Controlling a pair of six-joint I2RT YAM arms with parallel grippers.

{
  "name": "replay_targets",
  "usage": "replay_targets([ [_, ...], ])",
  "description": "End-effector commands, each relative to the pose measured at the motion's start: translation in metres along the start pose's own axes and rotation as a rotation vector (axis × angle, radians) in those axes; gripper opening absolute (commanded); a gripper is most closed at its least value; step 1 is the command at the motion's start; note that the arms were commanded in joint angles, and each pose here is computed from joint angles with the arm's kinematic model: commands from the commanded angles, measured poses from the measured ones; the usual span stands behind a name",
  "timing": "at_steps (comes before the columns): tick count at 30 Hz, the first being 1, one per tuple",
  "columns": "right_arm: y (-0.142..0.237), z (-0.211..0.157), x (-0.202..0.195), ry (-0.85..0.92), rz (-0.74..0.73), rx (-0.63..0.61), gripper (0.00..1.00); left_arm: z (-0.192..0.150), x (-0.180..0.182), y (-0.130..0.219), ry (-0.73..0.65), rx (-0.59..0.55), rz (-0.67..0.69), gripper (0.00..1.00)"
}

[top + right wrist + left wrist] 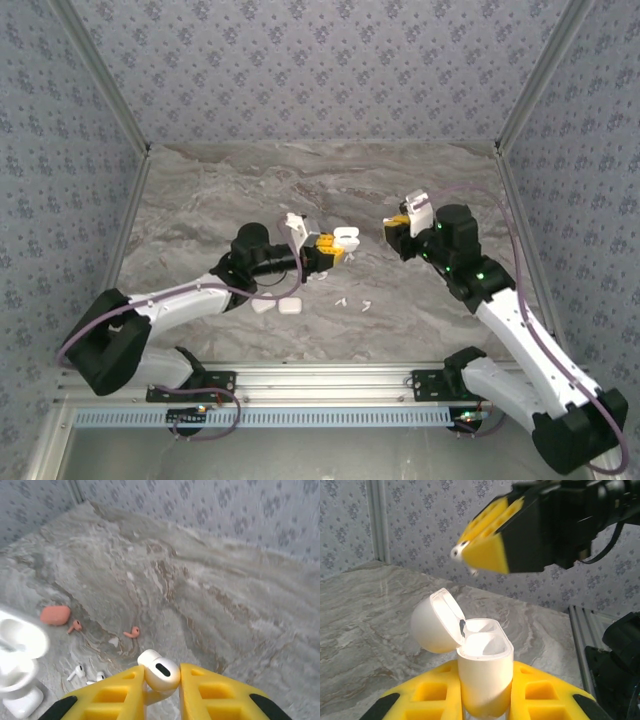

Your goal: Insert wireless bluetooth earbuds into charging case

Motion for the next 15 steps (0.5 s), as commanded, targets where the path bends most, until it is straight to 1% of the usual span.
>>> replay_targets([
  [1, 0.013, 0.009, 0.010, 0.112, 0.074, -0.069, 0.24, 0.029, -0.006, -0.007, -0.019, -0.102, -0.077, 0.00],
  [3, 0.018, 0.014, 0.016, 0.143, 0.105, -0.103, 0.24, 0.030, -0.007, -0.011, -0.014, -0.105, -0.089, 0.00],
  [10, 0.017, 0.020, 0.029, 0.210, 0.164, -0.146, 0.24, 0.034, -0.014, -0.020, -0.021, -0.093, -0.124, 0.00],
  [15, 0.016, 0.020, 0.032, 0.221, 0.176, -0.151, 0.24, 0.035, -0.015, -0.022, -0.014, -0.094, -0.127, 0.00],
])
Point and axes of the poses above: each hand's point on the last joint's axis, 136 mm out from that joint toward the fingers, its own y axis back along the fingers, its own x axis along the line the jaws close on, z = x × y, the point moved 9 cm from there along y, back along the fingers, and after that the axes turned 2 degrees about -y, right-handed, at the moved point
